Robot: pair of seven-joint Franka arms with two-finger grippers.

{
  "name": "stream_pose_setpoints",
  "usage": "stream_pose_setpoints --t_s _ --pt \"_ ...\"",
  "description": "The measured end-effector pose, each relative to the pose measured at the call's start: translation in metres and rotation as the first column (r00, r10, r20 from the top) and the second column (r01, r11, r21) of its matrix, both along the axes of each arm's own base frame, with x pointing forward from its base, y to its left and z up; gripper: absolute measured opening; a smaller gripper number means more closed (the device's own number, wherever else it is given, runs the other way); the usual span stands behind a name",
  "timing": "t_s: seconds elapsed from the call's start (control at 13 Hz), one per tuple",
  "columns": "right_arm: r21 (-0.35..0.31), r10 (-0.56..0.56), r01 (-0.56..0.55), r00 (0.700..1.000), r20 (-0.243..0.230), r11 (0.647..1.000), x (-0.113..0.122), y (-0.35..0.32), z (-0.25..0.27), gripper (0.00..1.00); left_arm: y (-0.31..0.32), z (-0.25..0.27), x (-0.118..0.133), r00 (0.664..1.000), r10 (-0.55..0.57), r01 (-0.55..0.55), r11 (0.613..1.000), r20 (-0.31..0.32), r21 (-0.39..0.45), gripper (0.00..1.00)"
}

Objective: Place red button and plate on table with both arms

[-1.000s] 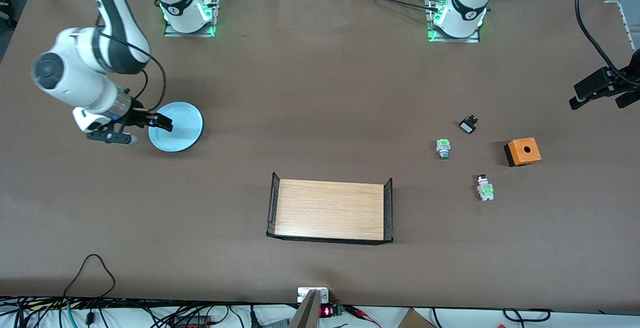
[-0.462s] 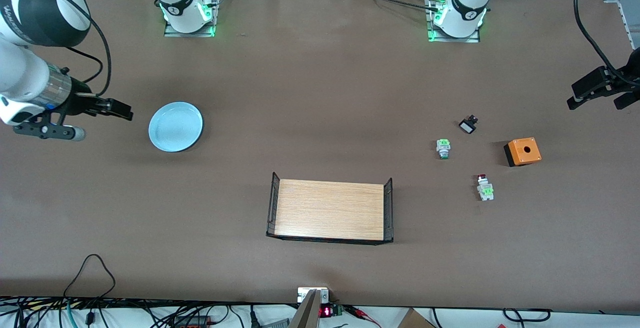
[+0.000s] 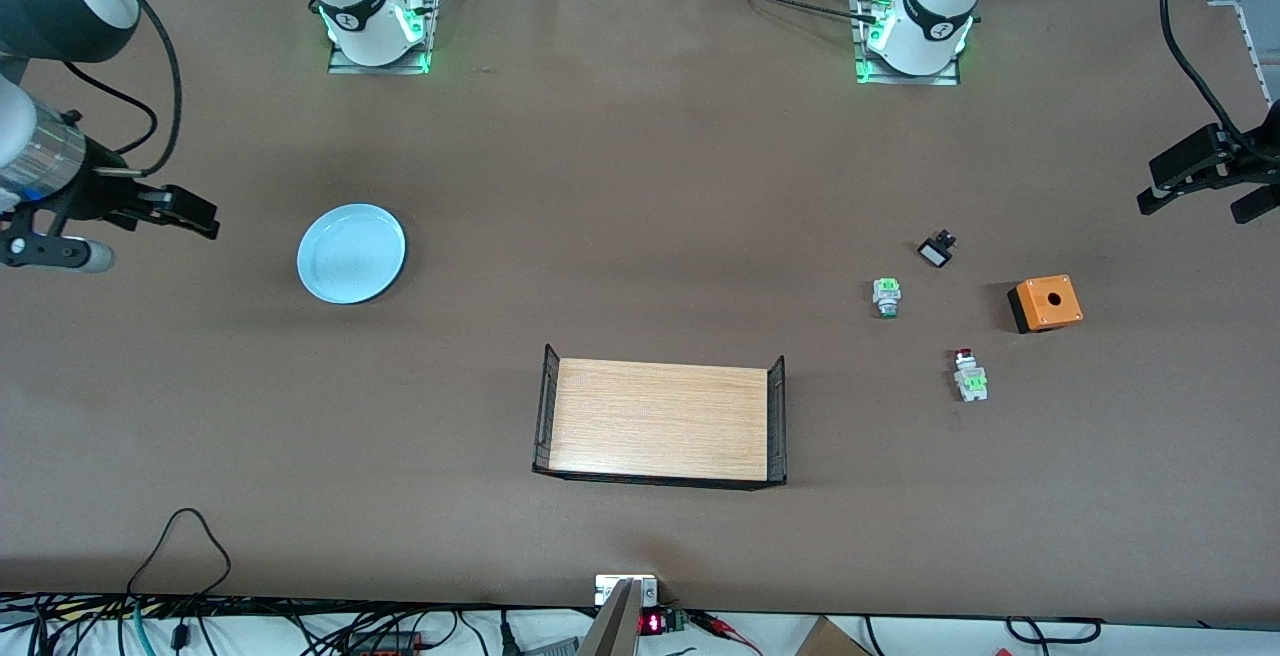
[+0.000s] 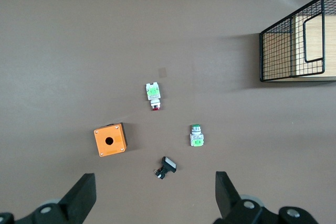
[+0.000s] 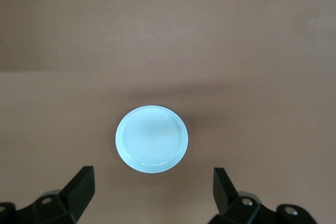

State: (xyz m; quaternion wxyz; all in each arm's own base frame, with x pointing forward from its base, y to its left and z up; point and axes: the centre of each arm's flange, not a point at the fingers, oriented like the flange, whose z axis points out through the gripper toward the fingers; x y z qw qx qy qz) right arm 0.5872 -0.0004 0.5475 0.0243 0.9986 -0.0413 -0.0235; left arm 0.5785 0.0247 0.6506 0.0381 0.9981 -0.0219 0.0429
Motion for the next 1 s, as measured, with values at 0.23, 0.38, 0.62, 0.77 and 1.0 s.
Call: stream_pose_setpoints --t_s 0.23,0.38,0.62,0.77,1.0 --pt "-0.009 0.033 -0.033 0.999 -0.004 0.999 0.000 -0.028 0.002 1.00 -0.002 -0.002 -0.003 1.000 0.009 -0.009 1.000 -0.029 -0.002 1.00" --pt "-0.010 0.046 -0.046 0.999 -0.015 0.999 -0.002 -0.021 0.001 1.00 -0.003 -0.003 -0.003 0.999 0.018 -0.018 1.000 -0.035 -0.003 1.00" --pt "-0.008 0.057 -0.057 0.998 0.005 0.998 -0.007 -0.016 -0.005 1.00 -0.005 -0.003 -0.003 0.999 0.023 -0.023 1.000 -0.036 -0.003 1.00" --pt "-0.007 0.053 -0.053 0.998 0.027 0.999 -0.014 -0.020 -0.007 1.00 -0.005 -0.003 -0.003 0.999 0.024 -0.024 1.000 -0.036 -0.003 1.00" --pt "-0.007 0.049 -0.048 0.998 0.040 0.999 -0.015 -0.024 -0.004 1.00 -0.005 -0.003 -0.003 0.999 0.024 -0.025 1.000 -0.036 -0.003 1.00"
